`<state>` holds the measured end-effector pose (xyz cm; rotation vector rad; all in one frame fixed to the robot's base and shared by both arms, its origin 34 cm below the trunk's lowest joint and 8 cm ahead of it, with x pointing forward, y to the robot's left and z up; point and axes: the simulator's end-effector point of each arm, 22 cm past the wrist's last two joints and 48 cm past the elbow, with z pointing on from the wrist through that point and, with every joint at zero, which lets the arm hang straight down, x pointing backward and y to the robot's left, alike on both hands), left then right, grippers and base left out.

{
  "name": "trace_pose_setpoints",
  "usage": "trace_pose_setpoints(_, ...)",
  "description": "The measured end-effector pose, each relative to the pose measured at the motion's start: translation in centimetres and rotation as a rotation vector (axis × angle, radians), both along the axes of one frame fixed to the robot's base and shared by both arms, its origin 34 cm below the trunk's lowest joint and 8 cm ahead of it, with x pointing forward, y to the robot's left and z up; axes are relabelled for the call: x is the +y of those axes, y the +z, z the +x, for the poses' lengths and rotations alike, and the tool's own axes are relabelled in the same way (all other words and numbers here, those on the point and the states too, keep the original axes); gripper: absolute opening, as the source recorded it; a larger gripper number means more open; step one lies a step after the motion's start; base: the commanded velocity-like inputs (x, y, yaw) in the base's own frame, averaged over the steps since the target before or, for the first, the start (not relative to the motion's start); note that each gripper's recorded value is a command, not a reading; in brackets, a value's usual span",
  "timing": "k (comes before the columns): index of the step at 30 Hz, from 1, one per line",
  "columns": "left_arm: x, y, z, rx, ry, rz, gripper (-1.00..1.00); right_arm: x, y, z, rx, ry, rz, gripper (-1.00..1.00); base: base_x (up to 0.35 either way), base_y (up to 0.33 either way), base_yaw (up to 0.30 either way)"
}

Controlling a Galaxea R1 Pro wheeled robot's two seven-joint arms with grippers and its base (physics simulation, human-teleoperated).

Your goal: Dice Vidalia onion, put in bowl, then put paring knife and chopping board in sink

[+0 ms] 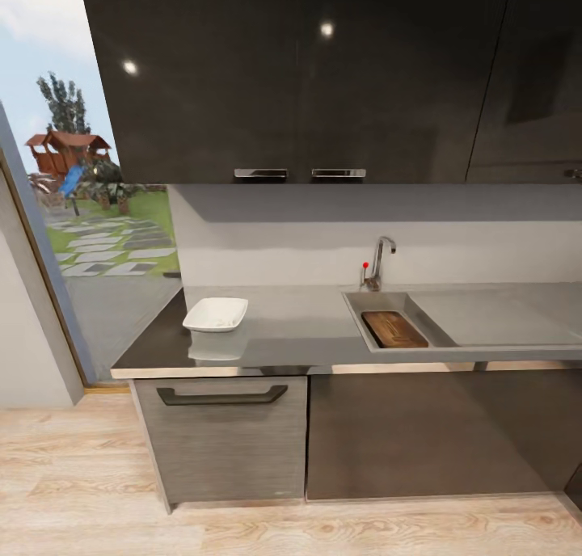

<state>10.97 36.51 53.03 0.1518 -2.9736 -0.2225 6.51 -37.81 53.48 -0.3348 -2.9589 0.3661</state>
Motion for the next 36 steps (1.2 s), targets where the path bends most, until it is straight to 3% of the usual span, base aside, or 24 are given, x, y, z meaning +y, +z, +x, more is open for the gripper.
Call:
trace_pose_setpoints(3,0.1,0.2,-2.9,0.036,0.000,0.001,1.00,-0.1,0.3,-2.7,0.015,0.005,-0.005,1.00,0.000,0.000,0.000)
trace_pose_setpoints(5,0.1,0.2,-3.4,0.032,-0.003,0.002,1.00,-0.2,0.4,-3.2,0.010,0.010,-0.009,1.00,0.000,0.000,0.000)
trace_pose_setpoints(14,0.1,-0.2,-1.4,-0.077,-0.020,0.008,1.00,-0.5,0.4,-3.1,-0.015,0.009,-0.019,1.00,0.000,0.000,0.000)
trace_pose_setpoints(36,-3.1,-0.6,1.3,-0.141,-0.023,-0.037,1.00,-0.8,0.2,-1.2,-0.059,0.012,-0.025,1.00,0.000,0.000,0.000)
